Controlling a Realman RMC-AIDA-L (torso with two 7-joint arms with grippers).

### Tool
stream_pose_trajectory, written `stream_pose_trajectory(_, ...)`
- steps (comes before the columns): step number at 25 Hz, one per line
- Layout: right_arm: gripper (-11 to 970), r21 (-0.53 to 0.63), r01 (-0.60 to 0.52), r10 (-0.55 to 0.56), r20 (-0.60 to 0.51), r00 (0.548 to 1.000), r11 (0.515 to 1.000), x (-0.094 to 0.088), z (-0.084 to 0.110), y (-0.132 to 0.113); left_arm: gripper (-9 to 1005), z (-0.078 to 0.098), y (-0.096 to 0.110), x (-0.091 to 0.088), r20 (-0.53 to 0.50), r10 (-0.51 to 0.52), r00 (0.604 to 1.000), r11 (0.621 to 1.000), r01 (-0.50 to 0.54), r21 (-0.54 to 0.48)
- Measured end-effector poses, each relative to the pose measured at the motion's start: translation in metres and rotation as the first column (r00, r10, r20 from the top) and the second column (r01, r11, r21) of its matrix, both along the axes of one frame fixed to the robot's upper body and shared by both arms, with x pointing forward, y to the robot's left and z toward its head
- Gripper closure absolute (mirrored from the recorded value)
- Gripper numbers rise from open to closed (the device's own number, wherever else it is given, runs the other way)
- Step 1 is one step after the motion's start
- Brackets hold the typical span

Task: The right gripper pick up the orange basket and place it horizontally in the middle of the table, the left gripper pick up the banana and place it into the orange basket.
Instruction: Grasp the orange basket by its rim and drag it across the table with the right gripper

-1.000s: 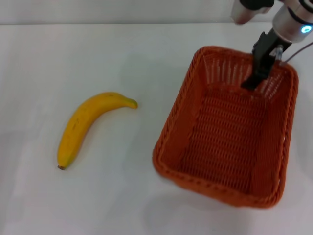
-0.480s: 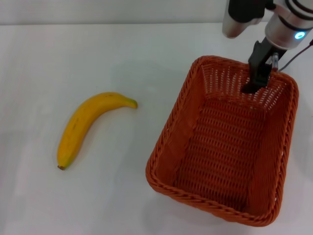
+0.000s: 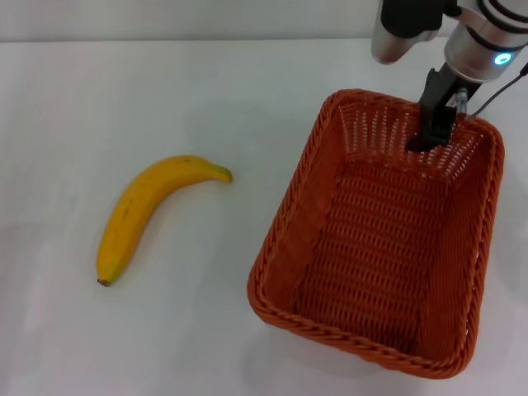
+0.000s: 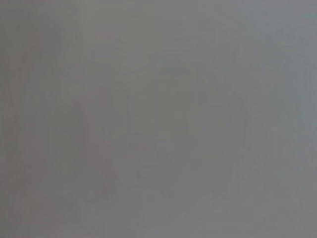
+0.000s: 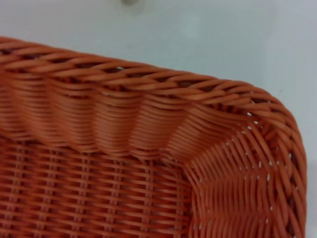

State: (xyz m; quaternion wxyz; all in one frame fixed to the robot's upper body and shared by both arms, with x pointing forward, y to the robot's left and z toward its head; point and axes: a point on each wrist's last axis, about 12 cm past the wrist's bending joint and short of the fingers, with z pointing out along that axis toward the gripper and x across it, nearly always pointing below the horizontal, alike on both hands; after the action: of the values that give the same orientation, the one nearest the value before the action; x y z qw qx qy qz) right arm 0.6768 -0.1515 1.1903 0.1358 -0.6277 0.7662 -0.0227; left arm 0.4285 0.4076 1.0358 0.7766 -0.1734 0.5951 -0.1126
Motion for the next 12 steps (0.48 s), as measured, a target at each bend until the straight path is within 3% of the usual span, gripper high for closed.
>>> stream_pose_trajectory(6,691,0.02,0.089,-0.088,-0.026,0.996,0.996,0.0,0.014,-0.006,112,0.001,0.001,0.001,0.006,0.001,1.0,1.0,-0.001,0.005)
stream_pose_trajectory(12,717,0.027,0.322,-0.32,-0.056,0.946,0.946,0.011,0.045,-0.031,112,0.008,0.001,0.011,0.03,-0.016,0.999,1.0,0.016,0.02)
